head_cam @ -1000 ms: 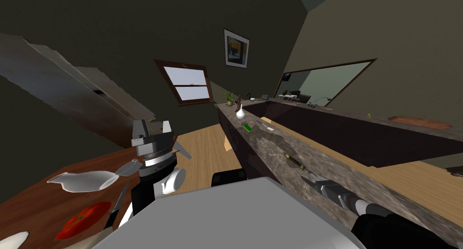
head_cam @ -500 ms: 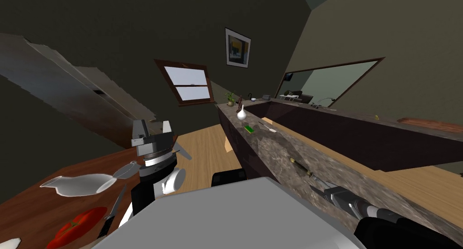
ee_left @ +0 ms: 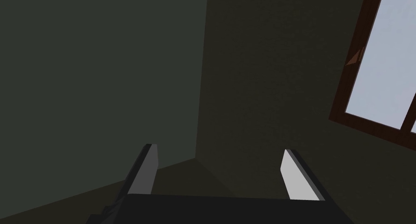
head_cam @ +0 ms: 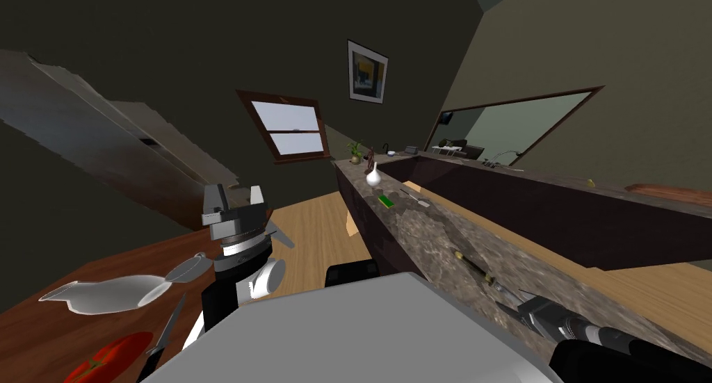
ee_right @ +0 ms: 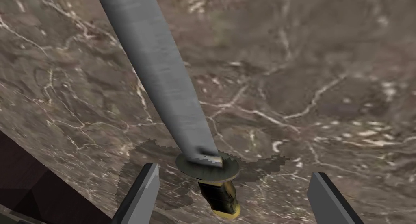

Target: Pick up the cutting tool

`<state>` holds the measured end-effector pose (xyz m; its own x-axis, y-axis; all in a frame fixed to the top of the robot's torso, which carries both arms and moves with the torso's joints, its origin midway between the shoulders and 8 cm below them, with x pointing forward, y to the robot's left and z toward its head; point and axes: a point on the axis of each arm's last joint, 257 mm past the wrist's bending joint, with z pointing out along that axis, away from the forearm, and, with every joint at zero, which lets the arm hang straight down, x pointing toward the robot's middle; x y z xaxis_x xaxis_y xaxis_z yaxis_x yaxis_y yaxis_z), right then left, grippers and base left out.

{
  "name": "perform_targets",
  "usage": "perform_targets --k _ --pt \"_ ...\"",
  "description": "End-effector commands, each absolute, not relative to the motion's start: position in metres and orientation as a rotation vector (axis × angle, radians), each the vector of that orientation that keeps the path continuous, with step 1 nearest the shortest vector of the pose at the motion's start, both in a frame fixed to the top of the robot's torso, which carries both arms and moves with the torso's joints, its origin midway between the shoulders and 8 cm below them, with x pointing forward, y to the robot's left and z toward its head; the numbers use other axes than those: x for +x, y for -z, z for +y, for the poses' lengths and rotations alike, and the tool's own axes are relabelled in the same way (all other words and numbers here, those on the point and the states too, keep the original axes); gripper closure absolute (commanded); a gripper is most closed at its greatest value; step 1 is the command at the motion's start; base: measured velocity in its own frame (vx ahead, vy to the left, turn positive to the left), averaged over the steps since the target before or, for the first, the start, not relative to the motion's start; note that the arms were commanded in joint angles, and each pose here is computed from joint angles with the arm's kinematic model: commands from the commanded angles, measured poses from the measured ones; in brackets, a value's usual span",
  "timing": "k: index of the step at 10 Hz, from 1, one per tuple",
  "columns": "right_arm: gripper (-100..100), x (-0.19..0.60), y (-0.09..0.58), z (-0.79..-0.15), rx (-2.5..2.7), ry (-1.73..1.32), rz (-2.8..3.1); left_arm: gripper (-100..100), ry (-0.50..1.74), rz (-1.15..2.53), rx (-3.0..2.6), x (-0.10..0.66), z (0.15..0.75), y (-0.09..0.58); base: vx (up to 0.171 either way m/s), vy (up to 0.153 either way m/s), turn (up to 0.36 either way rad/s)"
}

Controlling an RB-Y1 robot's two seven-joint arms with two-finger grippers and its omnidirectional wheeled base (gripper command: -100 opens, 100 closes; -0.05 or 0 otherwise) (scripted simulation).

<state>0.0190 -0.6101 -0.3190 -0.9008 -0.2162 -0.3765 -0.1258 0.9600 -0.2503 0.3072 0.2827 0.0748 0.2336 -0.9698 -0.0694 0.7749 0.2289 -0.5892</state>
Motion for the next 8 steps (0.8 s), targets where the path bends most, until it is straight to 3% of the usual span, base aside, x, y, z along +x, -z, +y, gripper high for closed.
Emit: perform_targets --k 1,8 --pt "-100 0.010 0.321 -0.619 -0.304 0.330 2.745 0 1.265 0.476 -0.488 0.307 0.283 -0.075 0.057 0.011 0.010" --pt "-100 -0.031 0.323 -0.648 -0.537 0.396 2.902 0 1.265 0.476 -0.488 0.307 0.283 -0.075 0.060 0.009 0.016"
